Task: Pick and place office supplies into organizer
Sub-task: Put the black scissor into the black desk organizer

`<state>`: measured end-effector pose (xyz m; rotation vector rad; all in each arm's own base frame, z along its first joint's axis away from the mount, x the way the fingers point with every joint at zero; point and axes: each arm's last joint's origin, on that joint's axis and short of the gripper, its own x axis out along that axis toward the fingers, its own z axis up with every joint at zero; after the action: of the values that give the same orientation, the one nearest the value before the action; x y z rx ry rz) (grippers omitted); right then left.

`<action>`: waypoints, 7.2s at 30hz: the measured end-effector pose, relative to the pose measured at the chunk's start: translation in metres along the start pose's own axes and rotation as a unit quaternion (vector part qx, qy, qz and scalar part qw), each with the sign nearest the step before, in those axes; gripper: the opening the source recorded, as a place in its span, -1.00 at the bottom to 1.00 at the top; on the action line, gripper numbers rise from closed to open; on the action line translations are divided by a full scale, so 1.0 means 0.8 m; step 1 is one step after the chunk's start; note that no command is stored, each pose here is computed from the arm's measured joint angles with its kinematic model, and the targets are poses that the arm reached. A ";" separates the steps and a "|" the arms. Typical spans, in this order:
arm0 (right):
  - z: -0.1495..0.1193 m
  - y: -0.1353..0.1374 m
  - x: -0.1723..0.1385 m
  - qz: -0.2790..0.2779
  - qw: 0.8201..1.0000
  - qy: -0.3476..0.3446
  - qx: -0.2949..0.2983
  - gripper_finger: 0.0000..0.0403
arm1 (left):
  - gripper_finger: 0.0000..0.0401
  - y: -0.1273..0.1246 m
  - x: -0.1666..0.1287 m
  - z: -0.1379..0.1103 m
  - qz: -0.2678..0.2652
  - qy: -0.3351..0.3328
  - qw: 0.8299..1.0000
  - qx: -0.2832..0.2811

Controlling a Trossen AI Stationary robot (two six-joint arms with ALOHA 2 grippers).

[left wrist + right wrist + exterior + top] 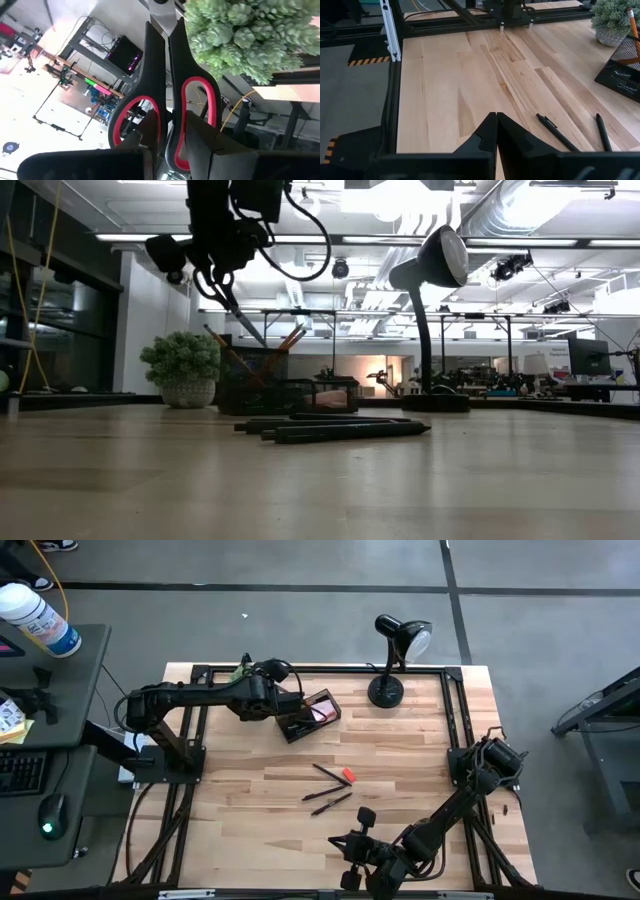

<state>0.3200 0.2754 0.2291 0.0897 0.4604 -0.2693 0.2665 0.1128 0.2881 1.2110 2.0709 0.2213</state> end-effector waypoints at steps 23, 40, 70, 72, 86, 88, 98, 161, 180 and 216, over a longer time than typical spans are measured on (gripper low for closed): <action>0.000 0.001 0.000 0.004 1.000 0.001 0.002 -0.98 | -0.78 -0.008 -0.018 0.010 -0.002 -0.036 0.999 -0.009; 0.000 0.001 0.000 0.005 1.000 0.001 0.003 -0.98 | -0.78 -0.005 -0.011 0.028 0.004 -0.015 1.000 0.007; 0.001 0.001 0.000 0.008 1.000 0.000 0.005 -0.99 | -0.36 -0.012 -0.002 0.049 -0.045 -0.021 0.997 0.062; 0.001 0.001 0.000 0.008 1.000 0.000 0.005 -0.98 | -0.26 -0.012 -0.002 0.049 -0.045 -0.021 0.997 0.062; 0.001 0.001 0.000 0.008 1.000 0.000 0.006 -0.97 | 0.04 -0.015 -0.005 0.046 -0.042 -0.006 0.998 0.052; 0.001 0.002 0.000 0.010 1.000 0.002 0.006 -0.98 | 0.04 -0.015 -0.005 0.046 -0.044 -0.007 0.998 0.049; 0.000 0.002 0.000 0.018 1.000 0.010 0.018 -0.98 | 0.04 -0.025 -0.026 0.006 -0.159 -0.117 0.971 -0.135; 0.015 -0.020 0.032 0.021 0.990 0.042 0.135 -0.98 | 0.04 -0.217 0.062 0.043 -0.273 -0.210 0.547 -0.763; 0.015 -0.018 0.032 0.046 0.987 0.057 0.142 -0.94 | 0.04 -0.217 0.067 0.060 -0.298 -0.246 0.506 -0.772; 0.022 -0.026 0.043 0.056 0.983 0.071 0.162 -0.89 | 0.04 -0.204 0.068 0.077 -0.312 -0.208 0.503 -0.779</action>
<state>0.3514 0.2450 0.2286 0.4533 0.5477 -0.2262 0.1775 0.0562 0.1388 -0.6045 0.8966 1.0064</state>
